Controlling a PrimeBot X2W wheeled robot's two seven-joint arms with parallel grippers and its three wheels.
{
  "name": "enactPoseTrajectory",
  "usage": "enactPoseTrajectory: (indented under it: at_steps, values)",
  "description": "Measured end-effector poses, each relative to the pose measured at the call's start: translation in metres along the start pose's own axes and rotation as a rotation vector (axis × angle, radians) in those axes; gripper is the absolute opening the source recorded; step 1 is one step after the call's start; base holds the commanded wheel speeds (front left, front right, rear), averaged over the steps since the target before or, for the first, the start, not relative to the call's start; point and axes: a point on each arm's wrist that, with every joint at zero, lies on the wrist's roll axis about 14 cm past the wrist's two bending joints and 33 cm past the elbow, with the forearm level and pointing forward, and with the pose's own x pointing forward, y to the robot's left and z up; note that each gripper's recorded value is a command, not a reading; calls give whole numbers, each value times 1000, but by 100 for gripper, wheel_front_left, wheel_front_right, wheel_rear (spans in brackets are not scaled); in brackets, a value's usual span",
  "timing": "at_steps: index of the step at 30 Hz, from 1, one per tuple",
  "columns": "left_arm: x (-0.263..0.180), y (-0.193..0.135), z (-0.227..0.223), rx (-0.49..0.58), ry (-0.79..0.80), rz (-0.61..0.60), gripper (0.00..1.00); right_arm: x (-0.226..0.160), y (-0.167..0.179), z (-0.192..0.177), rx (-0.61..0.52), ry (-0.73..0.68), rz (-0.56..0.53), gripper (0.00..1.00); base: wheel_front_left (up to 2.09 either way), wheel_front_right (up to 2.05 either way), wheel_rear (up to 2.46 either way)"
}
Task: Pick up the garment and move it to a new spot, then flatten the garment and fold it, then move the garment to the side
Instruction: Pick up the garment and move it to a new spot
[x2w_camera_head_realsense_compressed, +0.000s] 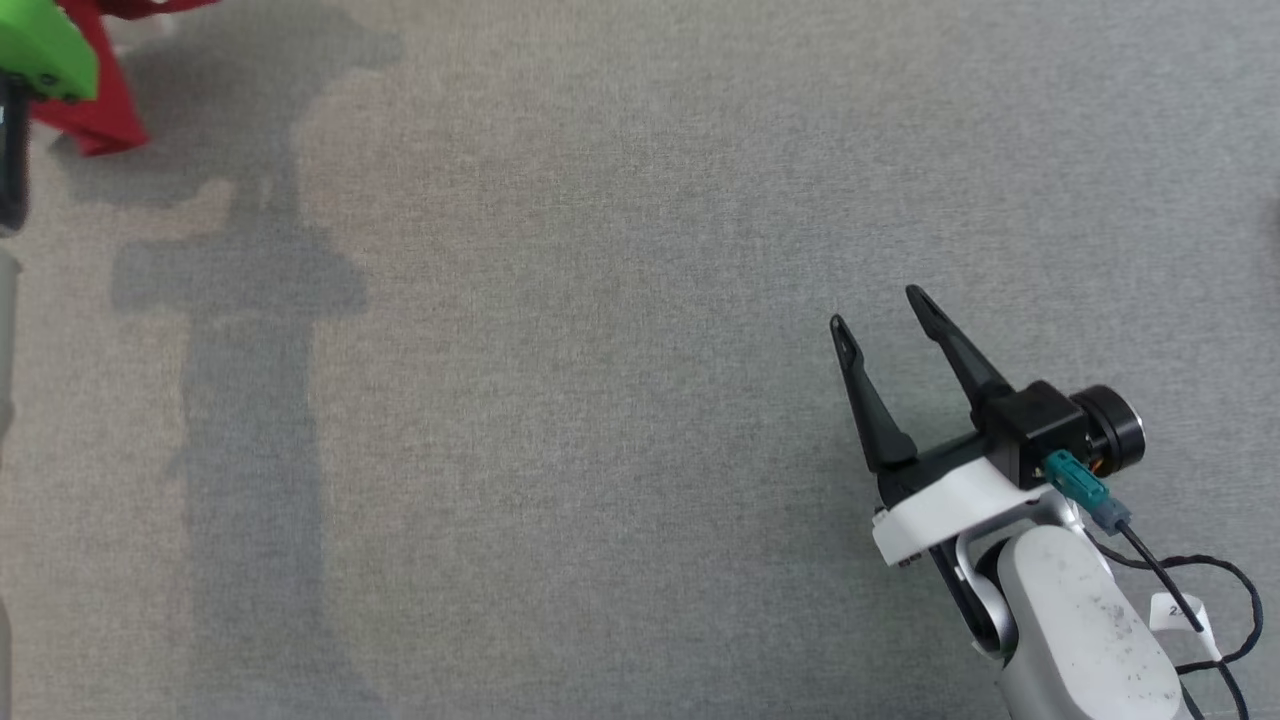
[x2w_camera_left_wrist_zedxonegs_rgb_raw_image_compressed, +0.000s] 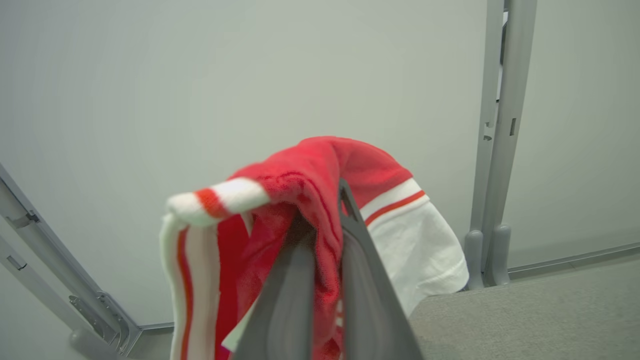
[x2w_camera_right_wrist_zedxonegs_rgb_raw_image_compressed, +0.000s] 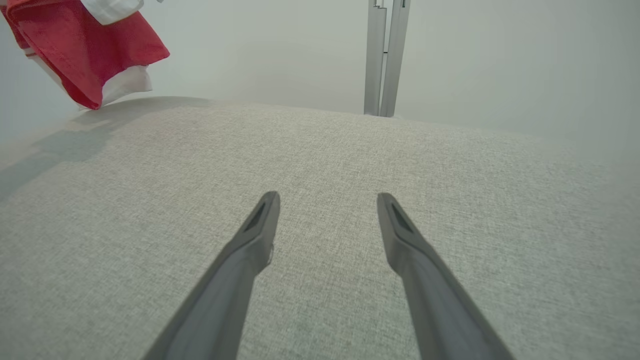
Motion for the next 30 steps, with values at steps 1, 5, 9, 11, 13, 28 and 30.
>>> enactPoseTrajectory:
  at_steps: [1, 5, 9, 11, 13, 28, 30]
  values:
    - [0, -13, 13, 4, -20, -36, 0, -5, -1, 5, 2, -6, -8, 100, 0, 0, 0]
    - [-8, -73, 59, 6, -93, -193, 0, -30, -8, 20, 0, -26, -53, 100, 0, 0, 0]
    - [-23, -133, 110, -40, -187, -341, 0, -54, -21, 36, -12, -54, -114, 100, 0, 0, 0]
    - [-36, -169, 139, -81, -249, -431, 0, -68, -30, 45, -18, -72, -154, 100, 0, 0, 0]
    - [-51, -201, 157, -130, -285, -513, 0, -80, -38, 52, -23, -87, -191, 100, 0, 0, 0]
    - [-136, -303, -45, -330, 190, -632, 0, -113, -78, 73, -58, -141, -330, 100, 0, 0, 0]
    - [-138, -296, -69, -278, 234, -611, 0, -109, -78, 72, -58, -136, -327, 100, 0, 0, 0]
